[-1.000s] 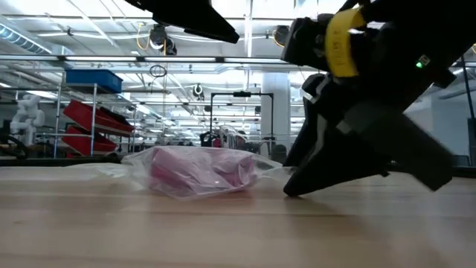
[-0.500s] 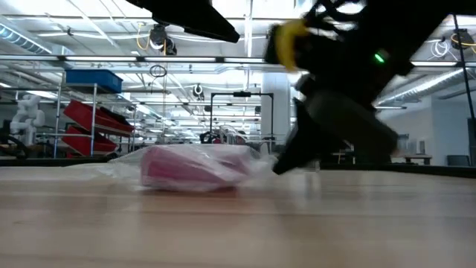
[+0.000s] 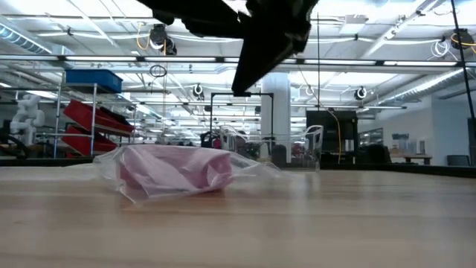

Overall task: Roll bandage
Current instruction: Close the zip bag

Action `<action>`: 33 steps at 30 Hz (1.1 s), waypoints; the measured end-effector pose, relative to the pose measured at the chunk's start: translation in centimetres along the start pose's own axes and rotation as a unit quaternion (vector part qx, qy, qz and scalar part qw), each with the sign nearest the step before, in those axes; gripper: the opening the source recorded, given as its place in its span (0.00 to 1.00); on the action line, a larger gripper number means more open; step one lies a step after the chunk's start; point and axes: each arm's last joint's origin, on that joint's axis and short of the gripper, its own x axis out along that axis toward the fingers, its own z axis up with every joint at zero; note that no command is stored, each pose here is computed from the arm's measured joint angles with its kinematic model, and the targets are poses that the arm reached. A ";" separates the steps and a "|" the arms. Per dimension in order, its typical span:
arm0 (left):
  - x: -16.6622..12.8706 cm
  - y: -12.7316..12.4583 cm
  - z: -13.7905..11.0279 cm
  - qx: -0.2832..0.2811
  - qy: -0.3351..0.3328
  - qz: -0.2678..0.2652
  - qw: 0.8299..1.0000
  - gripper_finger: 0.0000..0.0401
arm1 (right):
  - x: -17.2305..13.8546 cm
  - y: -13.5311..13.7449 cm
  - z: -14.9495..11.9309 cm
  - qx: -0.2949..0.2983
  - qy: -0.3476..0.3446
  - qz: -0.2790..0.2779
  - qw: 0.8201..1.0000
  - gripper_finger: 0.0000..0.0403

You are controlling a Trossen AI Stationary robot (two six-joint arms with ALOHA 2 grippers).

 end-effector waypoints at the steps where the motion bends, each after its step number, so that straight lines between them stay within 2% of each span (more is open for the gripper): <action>1: 0.0 0.0 0.0 -0.003 0.000 -0.001 1.000 0.63 | -0.4 0.0 0.4 -0.005 0.001 0.004 1.000 0.00; 5: 0.1 -0.1 -0.2 -0.002 0.006 -0.002 1.000 0.63 | -2.2 -0.4 1.0 -0.035 0.015 -0.002 0.999 0.00; 7: 0.1 0.0 -0.2 -0.002 0.007 0.004 1.000 0.63 | -2.3 -0.5 0.4 -0.044 0.030 -0.027 0.998 0.00; 9: -0.1 0.1 -0.1 -0.001 0.012 0.017 1.000 0.63 | -1.7 0.1 -0.9 -0.049 0.036 -0.054 0.997 0.00; 13: -0.7 0.3 0.2 -0.001 0.010 0.041 0.999 0.63 | -0.7 1.9 -3.9 -0.058 0.032 -0.056 0.996 0.00; 18: -0.9 0.3 0.4 0.001 0.014 0.069 0.998 0.63 | 0.6 3.7 -6.6 -0.073 -0.025 -0.067 0.995 0.00; 20: -0.9 0.3 0.6 0.001 0.011 0.073 0.997 0.63 | 1.0 4.2 -7.7 -0.101 -0.029 -0.057 0.993 0.02; 22: -0.9 0.3 0.5 0.001 0.012 0.074 0.997 0.63 | 1.6 4.3 -9.0 -0.115 -0.019 -0.048 0.992 0.06; 25: -0.9 0.3 0.5 0.002 0.015 0.074 0.997 0.63 | 2.5 4.3 -10.3 -0.103 -0.023 -0.042 0.993 0.16; 30: -1.2 0.4 0.4 0.004 0.022 0.074 0.997 0.63 | 3.6 4.2 -10.9 -0.083 -0.053 -0.024 0.995 0.39; 33: -1.7 0.4 0.7 0.003 0.017 0.074 0.997 0.63 | 4.1 4.0 -11.1 -0.103 -0.056 -0.029 0.993 0.51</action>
